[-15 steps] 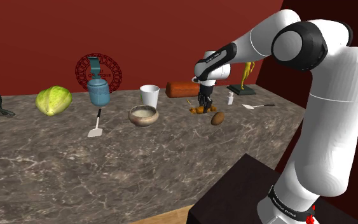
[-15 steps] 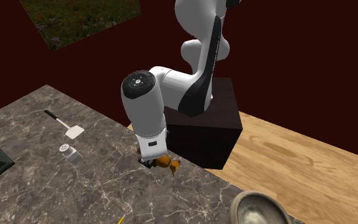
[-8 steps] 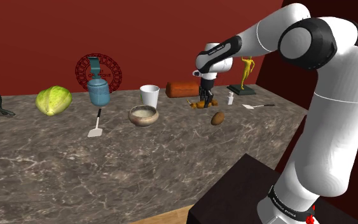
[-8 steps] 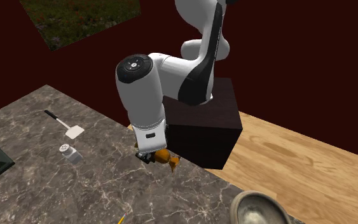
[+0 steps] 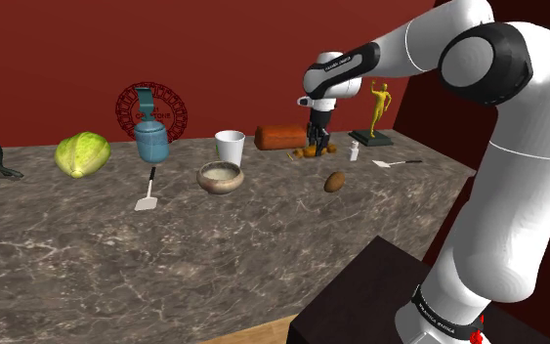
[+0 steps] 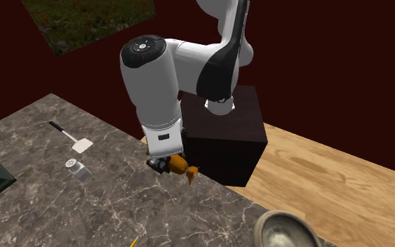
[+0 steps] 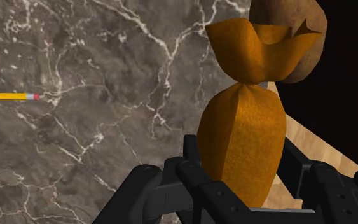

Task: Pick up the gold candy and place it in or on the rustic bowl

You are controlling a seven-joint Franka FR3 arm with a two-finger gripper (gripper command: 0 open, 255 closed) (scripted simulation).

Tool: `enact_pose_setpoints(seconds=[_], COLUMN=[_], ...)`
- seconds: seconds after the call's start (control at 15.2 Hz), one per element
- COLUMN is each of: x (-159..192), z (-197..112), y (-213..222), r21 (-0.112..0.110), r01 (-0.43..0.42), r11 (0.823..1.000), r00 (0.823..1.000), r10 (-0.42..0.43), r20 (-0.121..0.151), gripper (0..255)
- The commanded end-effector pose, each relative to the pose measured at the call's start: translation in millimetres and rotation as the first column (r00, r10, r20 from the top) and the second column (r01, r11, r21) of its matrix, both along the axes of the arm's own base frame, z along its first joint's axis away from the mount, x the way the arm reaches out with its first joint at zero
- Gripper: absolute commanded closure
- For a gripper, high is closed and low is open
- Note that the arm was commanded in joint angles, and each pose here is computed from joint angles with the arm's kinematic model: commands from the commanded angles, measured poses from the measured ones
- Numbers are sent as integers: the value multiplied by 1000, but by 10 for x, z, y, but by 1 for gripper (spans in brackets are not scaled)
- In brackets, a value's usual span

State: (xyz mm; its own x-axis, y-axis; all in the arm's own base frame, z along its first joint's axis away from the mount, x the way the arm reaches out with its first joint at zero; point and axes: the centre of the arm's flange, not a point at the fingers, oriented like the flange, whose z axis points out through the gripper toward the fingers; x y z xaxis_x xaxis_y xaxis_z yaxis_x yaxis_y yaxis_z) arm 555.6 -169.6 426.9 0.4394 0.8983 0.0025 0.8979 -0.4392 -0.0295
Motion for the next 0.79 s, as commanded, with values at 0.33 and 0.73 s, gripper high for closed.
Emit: enact_pose_setpoints(seconds=[0.33,0.73], x=[1,181], z=[383,530], y=[-1,352], r21=[0,0], r01=[0,0], r11=[1000,1000], r00=[1000,1000], r10=[0,0], r20=[0,0], gripper=[255,255])
